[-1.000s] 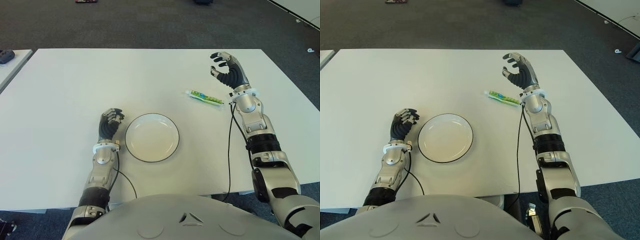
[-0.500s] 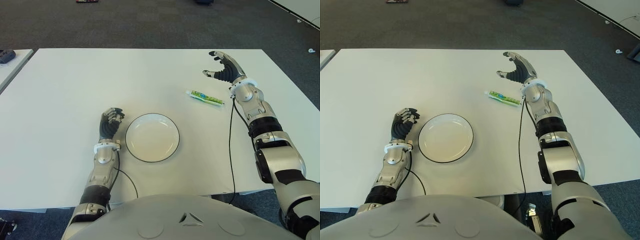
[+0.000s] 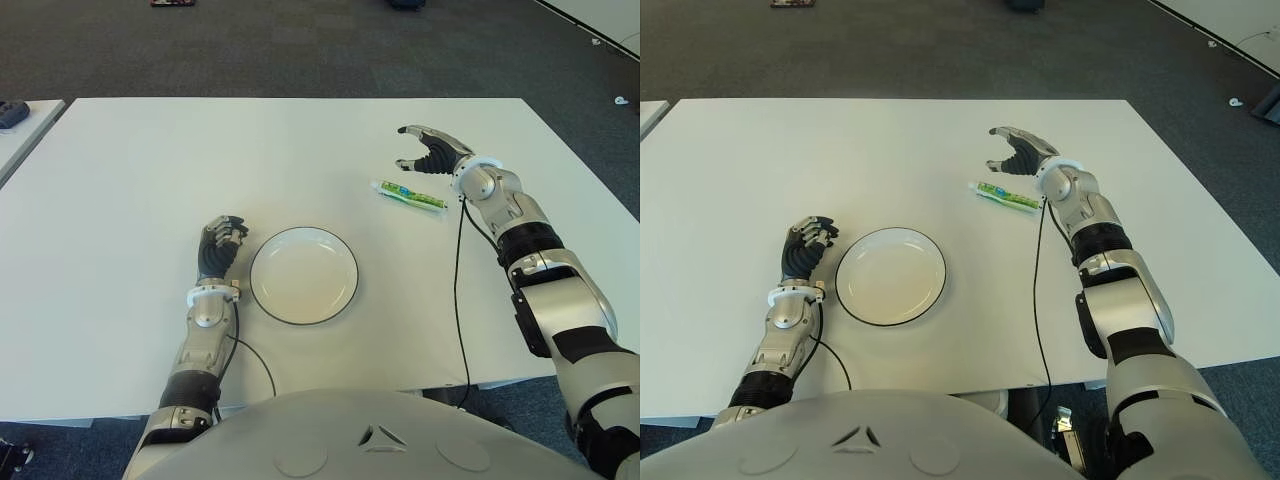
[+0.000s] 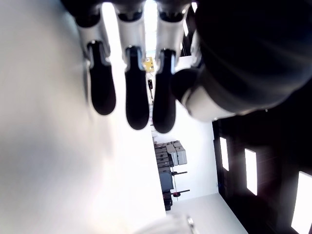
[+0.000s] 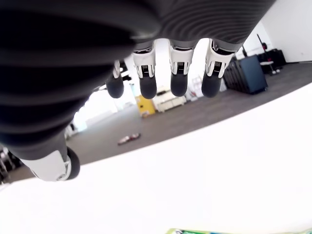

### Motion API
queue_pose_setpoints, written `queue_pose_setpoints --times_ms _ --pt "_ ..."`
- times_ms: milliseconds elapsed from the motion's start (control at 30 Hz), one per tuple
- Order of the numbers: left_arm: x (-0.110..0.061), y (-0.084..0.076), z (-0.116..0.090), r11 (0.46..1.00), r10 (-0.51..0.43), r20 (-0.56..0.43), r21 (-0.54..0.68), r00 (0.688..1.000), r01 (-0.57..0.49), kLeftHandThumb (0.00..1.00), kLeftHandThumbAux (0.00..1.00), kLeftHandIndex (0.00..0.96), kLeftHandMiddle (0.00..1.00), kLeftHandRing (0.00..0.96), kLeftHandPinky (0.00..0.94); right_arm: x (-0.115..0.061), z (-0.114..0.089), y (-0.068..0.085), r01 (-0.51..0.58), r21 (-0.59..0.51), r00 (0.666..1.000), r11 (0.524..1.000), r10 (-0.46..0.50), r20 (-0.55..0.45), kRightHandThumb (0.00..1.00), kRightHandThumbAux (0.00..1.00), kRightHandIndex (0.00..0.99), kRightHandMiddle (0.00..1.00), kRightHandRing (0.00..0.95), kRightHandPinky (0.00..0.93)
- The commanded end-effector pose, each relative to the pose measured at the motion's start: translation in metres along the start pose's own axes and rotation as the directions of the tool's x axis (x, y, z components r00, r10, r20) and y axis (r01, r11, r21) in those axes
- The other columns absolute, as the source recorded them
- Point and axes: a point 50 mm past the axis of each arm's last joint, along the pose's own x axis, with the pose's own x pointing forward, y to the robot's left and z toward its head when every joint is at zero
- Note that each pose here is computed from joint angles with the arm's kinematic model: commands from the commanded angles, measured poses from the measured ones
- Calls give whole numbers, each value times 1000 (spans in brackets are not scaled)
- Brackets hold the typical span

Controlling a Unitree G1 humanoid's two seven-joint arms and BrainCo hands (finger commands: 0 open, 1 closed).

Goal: Put the toothpaste on the table into the plate.

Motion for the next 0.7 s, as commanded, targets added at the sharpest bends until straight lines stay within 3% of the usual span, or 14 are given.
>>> queue_pose_setpoints --times_ms 33,367,700 --pt "-15 -2 -23 1000 -13 -123 18 992 15 698 724 427 507 498 482 5 -4 8 -96 -101 994 990 89 -67 417 464 0 1 1 8" --pt "-15 -1 -25 1000 -3 -122 21 993 6 698 724 427 511 505 485 8 -9 23 -183 -207 978 961 157 -136 478 332 0 0 0 0" --pt "-15 -1 -25 1000 10 -119 20 993 -8 698 724 427 509 505 486 6 -16 41 -272 -273 957 923 228 -180 472 249 0 0 0 0"
